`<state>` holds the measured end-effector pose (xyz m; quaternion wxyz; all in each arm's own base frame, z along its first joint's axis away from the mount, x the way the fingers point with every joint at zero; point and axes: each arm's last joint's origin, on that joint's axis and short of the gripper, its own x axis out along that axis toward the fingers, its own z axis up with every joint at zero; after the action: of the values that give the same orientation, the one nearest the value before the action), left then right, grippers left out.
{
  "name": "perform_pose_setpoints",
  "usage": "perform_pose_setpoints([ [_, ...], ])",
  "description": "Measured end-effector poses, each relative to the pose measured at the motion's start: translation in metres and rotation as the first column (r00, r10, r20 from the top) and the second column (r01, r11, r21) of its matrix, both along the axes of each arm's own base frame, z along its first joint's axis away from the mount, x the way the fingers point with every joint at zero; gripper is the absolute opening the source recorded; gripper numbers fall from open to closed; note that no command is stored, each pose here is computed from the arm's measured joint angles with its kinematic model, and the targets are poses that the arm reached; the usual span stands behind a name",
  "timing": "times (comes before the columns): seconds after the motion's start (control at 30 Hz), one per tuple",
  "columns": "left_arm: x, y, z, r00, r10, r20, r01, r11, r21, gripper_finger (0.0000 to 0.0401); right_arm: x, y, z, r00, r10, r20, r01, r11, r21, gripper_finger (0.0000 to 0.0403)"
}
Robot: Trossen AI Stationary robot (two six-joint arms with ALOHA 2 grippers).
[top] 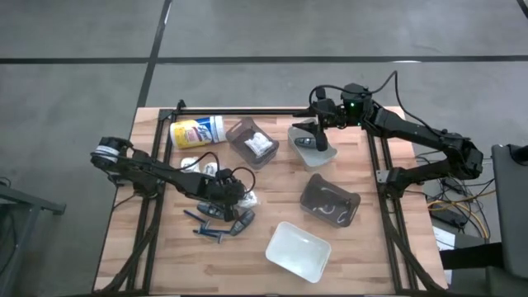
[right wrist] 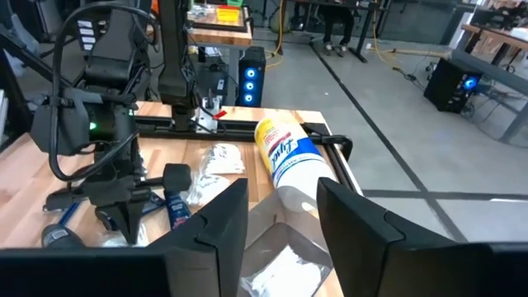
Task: Pick & Place Travel size toiletries
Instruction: Put the white cotton pack into the top black bin
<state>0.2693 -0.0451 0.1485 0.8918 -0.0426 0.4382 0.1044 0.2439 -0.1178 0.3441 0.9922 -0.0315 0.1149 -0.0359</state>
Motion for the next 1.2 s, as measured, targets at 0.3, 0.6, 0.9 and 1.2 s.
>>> perform_pose_setpoints([
  [0.3,0.006,0.000,0.008,1.000,-0.016,0.023,0.015,0.999,0.040,0.0001,0.000,0.000,0.000,1.000,-0.010,0.003,0.010,0.999,0.042,0.0171],
  [0.6,0.007,0.001,0.010,0.999,0.002,0.034,-0.004,0.998,0.063,0.0000,0.000,0.000,0.000,1.000,-0.010,0.003,0.010,0.999,0.040,0.0192],
  [0.9,0.004,0.003,0.020,0.997,0.034,0.074,-0.042,0.993,0.111,0.0000,0.000,0.000,0.000,1.000,-0.009,0.003,0.009,0.999,0.039,0.0205],
  [1.2,-0.008,0.007,0.053,0.983,0.031,0.183,-0.055,0.990,0.126,0.0000,0.000,0.000,0.000,1.000,-0.009,0.003,0.009,0.999,0.039,0.0213],
])
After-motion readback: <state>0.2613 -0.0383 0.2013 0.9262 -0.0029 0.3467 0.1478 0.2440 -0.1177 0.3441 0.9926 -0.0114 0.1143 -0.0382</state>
